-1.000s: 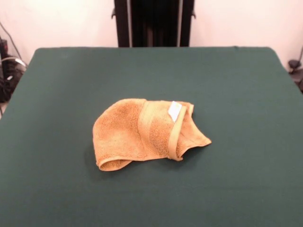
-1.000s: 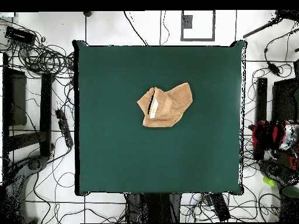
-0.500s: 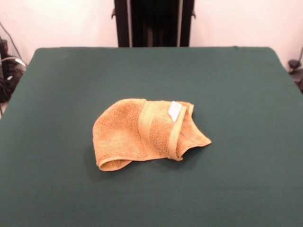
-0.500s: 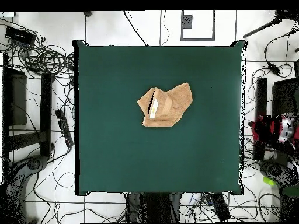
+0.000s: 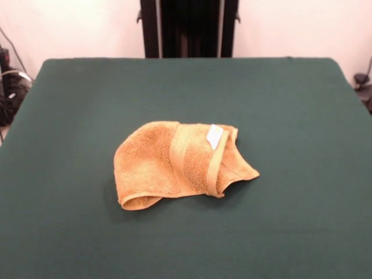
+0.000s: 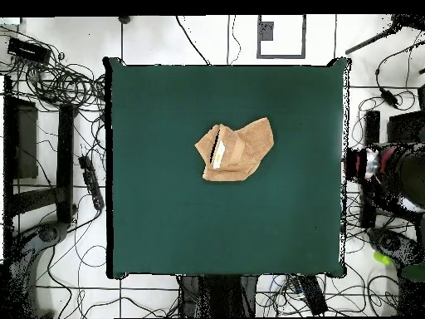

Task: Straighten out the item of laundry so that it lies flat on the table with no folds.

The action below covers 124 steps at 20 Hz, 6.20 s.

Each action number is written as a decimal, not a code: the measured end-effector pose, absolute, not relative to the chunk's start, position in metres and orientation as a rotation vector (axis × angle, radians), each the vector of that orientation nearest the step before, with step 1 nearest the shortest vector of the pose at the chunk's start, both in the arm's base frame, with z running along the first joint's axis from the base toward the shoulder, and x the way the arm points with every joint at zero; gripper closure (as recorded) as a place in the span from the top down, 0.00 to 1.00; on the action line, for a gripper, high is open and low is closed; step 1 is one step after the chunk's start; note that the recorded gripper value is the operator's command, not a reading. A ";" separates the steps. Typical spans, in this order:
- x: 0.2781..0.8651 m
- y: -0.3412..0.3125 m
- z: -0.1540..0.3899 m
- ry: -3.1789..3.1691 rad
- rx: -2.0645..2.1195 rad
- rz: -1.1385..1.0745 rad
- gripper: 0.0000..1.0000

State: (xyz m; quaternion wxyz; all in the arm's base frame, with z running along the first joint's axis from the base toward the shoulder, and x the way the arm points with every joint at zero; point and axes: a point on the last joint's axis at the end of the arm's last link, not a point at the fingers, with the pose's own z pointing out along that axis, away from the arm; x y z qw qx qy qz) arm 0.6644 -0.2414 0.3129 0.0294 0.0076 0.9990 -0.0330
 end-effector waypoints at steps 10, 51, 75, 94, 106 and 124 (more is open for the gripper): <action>0.672 -0.252 0.203 3.015 -0.034 -0.037 1.00; 0.681 -0.067 0.003 2.907 -0.370 -0.044 1.00; 0.724 -0.027 0.020 2.957 0.136 -0.092 1.00; 0.748 0.008 -0.029 2.905 0.156 -0.314 1.00; 0.761 0.020 -0.050 2.844 0.225 -0.407 1.00; 0.785 0.012 -0.041 2.839 0.747 -0.064 1.00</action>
